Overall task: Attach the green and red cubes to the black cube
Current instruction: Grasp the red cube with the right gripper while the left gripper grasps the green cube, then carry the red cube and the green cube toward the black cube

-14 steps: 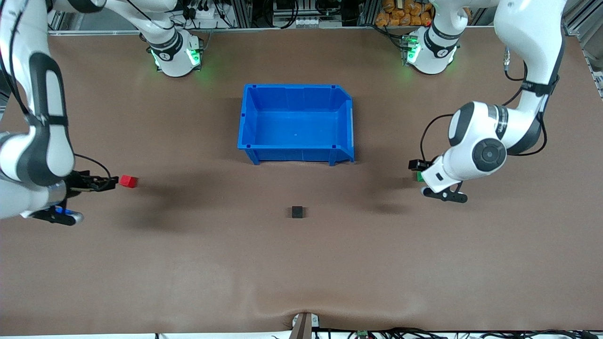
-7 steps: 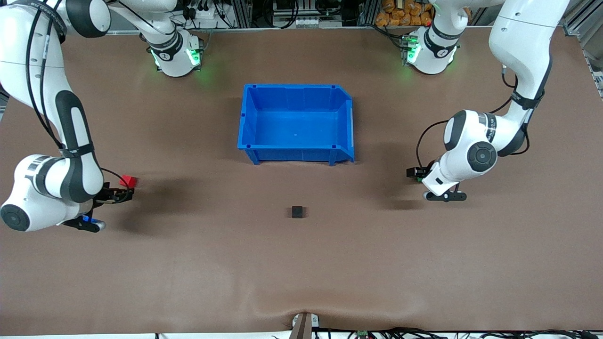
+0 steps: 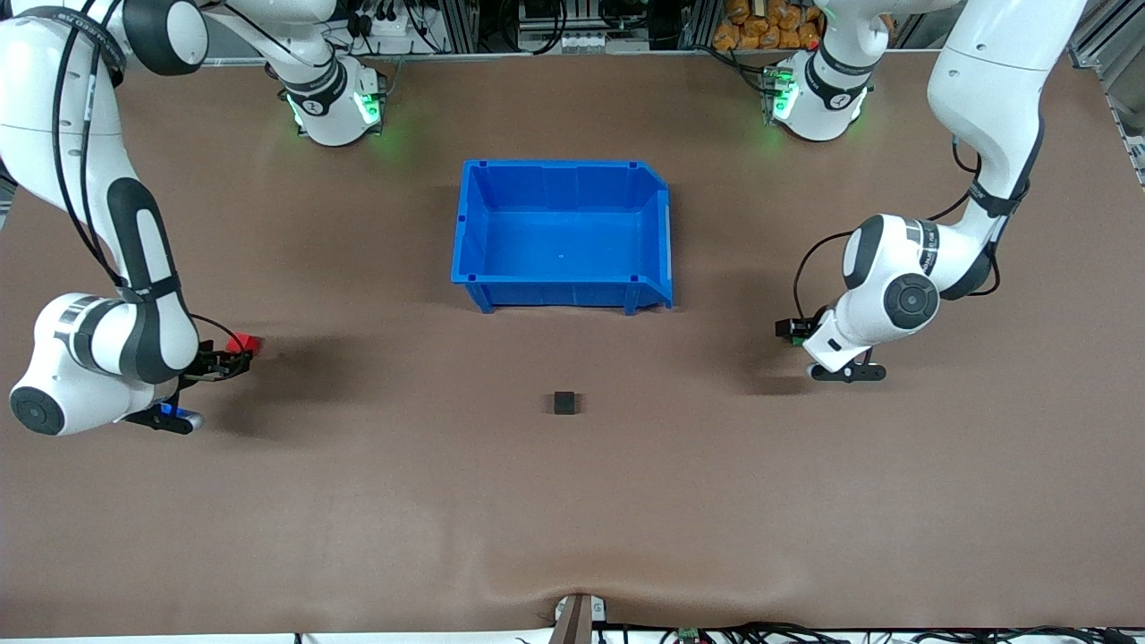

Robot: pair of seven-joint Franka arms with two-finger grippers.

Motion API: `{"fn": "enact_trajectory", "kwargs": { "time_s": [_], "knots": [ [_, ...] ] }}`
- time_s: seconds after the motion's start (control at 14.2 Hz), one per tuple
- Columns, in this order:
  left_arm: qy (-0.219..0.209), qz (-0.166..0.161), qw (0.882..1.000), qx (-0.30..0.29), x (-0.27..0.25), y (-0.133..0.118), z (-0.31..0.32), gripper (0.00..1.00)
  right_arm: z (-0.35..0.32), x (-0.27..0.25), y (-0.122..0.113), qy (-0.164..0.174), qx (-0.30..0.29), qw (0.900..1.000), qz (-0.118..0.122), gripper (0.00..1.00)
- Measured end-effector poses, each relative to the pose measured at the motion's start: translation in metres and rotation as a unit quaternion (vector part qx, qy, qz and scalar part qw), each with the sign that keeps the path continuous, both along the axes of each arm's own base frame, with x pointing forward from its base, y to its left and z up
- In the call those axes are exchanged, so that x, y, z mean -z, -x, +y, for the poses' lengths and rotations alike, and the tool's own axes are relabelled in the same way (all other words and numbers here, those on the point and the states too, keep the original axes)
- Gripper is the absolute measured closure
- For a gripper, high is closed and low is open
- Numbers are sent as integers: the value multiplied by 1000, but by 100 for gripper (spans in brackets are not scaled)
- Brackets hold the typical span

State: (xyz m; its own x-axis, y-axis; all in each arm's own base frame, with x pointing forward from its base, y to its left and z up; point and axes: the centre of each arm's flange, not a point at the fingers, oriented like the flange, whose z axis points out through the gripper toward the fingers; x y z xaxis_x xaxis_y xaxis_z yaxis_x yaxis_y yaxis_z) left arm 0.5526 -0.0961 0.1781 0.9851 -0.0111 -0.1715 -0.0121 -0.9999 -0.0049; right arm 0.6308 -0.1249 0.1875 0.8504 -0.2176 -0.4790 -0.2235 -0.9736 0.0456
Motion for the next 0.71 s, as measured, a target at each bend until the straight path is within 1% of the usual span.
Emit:
{"fn": "enact_trajectory", "kwargs": {
  "time_s": [0.07,0.14,0.21,0.28,0.35,0.42,0.56,0.63,0.71],
  "knots": [
    [0,-1,1000,-1,3,-1,3,18,-2,11,3,2,0,1000,-7,28],
    [0,-1,1000,-1,4,-2,3,28,-2,20,6,3,1,1000,-9,41],
    [0,-1,1000,-1,5,-3,3,40,-2,26,9,2,2,1000,-5,51],
    [0,-3,1000,-2,3,-4,2,49,-1,28,10,2,6,1000,-1,61],
    [0,-3,1000,-5,3,-4,2,58,0,27,12,5,17,1000,7,60],
    [-1,-3,1000,-12,3,-4,2,60,2,27,12,12,35,999,13,60],
    [-5,-5,999,-35,1,-6,1,60,8,19,8,23,71,997,20,60],
    [-6,-10,999,-52,-1,-9,0,60,13,11,3,19,95,995,26,60],
    [-8,-17,997,-73,-7,-13,-2,60,19,0,-2,8,127,991,32,60]
  ]
}}
